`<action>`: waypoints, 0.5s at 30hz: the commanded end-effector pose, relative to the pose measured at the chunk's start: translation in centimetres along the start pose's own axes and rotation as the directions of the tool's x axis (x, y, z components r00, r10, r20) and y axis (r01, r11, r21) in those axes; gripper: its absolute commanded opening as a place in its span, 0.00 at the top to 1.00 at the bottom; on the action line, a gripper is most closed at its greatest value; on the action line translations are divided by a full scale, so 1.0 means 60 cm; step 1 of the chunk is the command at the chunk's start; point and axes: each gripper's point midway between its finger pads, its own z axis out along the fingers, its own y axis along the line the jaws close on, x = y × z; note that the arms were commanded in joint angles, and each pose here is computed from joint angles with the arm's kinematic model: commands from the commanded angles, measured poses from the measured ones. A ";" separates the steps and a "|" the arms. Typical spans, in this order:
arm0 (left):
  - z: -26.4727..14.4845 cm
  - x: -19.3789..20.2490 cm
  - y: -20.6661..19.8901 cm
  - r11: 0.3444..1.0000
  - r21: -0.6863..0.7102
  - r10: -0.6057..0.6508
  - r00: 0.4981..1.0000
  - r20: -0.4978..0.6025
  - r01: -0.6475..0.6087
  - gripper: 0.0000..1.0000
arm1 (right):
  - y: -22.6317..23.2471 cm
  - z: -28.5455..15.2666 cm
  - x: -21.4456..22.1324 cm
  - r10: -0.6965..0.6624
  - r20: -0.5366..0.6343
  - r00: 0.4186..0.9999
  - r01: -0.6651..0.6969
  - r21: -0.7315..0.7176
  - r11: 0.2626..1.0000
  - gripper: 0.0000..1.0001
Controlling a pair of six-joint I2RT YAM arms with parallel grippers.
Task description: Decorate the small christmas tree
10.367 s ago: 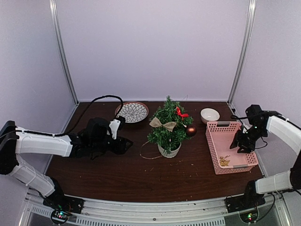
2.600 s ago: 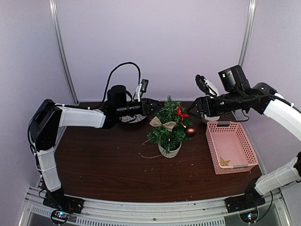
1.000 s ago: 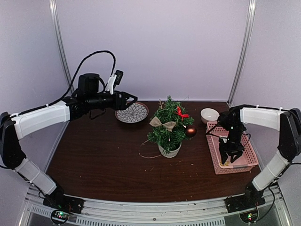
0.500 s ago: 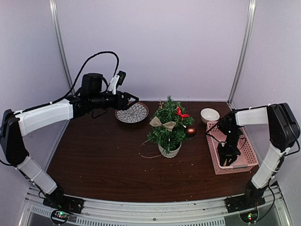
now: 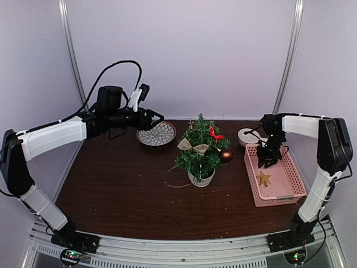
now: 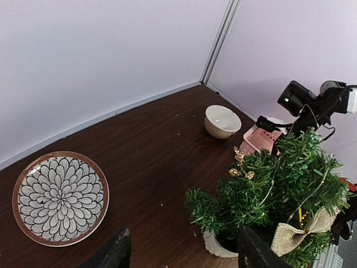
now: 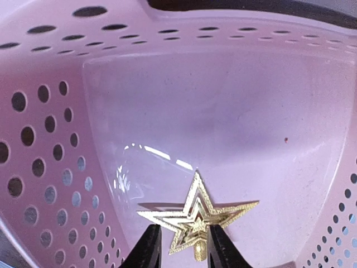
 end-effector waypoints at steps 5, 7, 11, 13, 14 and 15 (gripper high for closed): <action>-0.001 -0.027 -0.001 0.999 -0.005 0.041 0.998 0.041 -0.041 0.35 | -0.026 -0.029 0.092 0.071 -0.023 0.997 -0.071 0.010 0.997 0.68; -0.001 -0.030 -0.002 0.999 -0.001 0.042 0.998 0.046 -0.042 0.35 | -0.030 -0.019 0.115 0.077 -0.051 0.996 -0.076 0.014 0.997 0.69; 0.003 -0.031 -0.004 0.999 0.009 0.044 0.998 0.044 -0.044 0.35 | -0.027 0.001 0.127 0.088 -0.074 0.993 -0.088 0.001 0.996 0.69; 0.004 -0.033 -0.005 0.999 0.011 0.043 0.998 0.045 -0.044 0.35 | -0.026 0.010 0.125 0.090 -0.078 0.993 -0.090 0.001 0.996 0.69; 0.004 -0.034 -0.005 0.999 0.012 0.044 0.998 0.047 -0.045 0.35 | -0.026 0.015 0.125 0.089 -0.082 0.993 -0.089 0.003 0.996 0.69; 0.003 -0.035 -0.005 0.999 0.011 0.045 0.998 0.048 -0.045 0.35 | -0.026 0.020 0.124 0.088 -0.083 0.993 -0.088 0.004 0.996 0.69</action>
